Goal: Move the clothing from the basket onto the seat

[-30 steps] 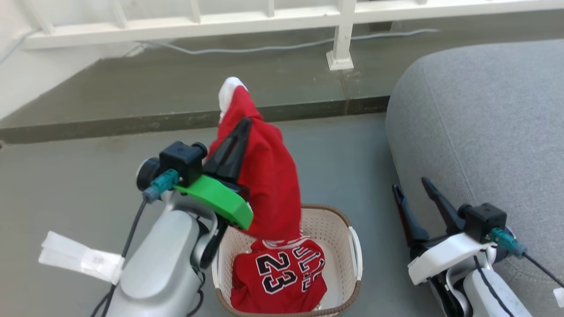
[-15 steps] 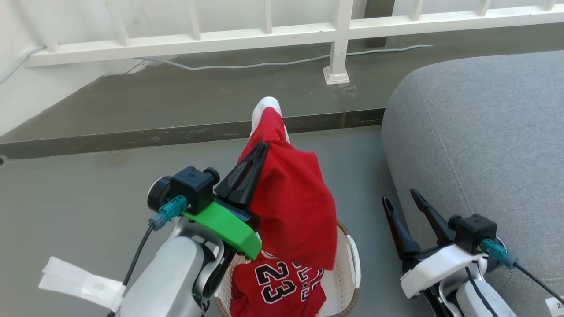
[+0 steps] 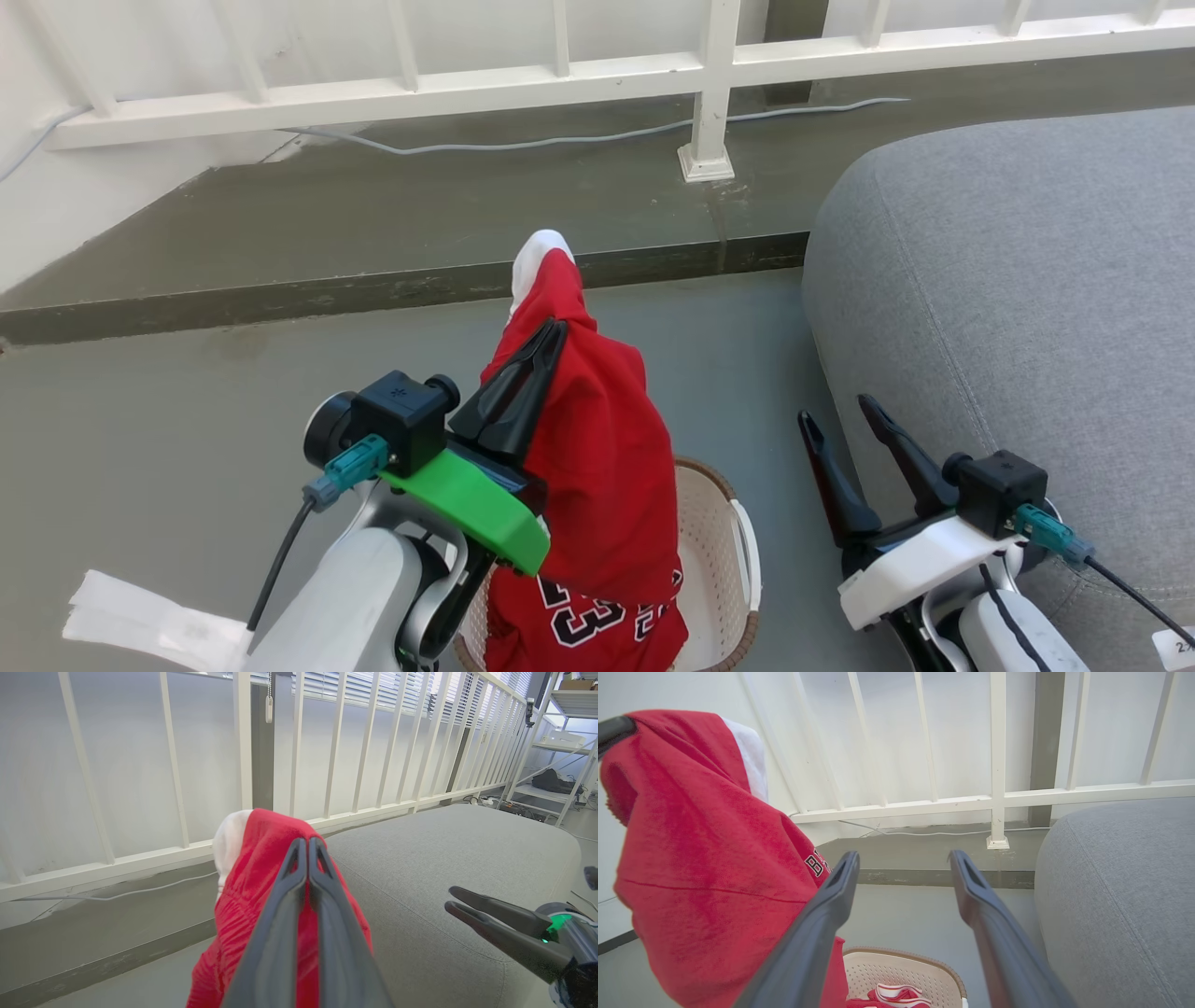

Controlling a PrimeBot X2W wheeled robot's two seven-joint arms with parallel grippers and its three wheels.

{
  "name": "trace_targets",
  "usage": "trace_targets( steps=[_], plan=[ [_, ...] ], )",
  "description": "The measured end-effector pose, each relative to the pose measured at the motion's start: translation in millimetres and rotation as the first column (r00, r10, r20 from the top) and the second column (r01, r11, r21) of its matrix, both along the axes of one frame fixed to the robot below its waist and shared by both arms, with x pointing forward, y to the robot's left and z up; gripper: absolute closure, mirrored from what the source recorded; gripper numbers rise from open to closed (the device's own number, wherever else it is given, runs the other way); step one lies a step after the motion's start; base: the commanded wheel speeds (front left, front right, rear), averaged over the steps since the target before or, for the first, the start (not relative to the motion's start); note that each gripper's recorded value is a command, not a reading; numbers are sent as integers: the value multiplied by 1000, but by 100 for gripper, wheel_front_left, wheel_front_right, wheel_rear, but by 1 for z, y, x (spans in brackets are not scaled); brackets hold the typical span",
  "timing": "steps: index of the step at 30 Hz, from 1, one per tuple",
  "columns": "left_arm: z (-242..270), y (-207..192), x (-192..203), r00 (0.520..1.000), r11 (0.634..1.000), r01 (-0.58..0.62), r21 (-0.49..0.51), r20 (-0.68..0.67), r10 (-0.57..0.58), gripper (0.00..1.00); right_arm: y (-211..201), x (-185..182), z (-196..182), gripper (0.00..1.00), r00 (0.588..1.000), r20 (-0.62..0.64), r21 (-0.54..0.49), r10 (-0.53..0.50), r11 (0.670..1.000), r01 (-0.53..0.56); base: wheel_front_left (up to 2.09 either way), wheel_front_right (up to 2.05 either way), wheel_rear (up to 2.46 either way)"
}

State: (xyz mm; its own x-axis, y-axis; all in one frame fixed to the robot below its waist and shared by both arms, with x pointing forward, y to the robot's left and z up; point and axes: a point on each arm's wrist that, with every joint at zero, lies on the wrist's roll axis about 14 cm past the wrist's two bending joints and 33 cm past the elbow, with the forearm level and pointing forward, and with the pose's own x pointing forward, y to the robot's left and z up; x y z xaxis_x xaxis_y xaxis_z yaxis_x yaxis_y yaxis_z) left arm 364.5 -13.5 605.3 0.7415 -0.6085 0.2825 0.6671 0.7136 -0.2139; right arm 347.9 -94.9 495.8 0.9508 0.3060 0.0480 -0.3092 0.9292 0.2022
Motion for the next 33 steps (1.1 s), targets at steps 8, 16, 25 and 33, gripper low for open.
trace_targets(
  steps=[8, 16, 25, 33],
  plan=[
    [5, 1, -5, 1000, 1000, 2, -7, 3, -2, 100, 21, -3, 15, 0, 998, 35, 46, 52, 997, -54, 0, 0, 0],
    [10, 2, -8, 1000, 1000, 5, -1, 12, -5, 100, 82, -24, 48, 0, 964, 118, 109, 237, 962, -250, 0, 0, 0],
    [12, 1, -13, 1000, 1000, 22, -13, -3, -22, 100, 137, -53, 59, 0, 898, 124, 134, 423, 889, -438, 0, 0, 0],
    [18, -4, -21, 999, 999, 45, -12, 8, -45, 100, 137, -37, 54, 0, 896, 115, 77, 430, 895, -439, 0, 0, 0]
  ],
)
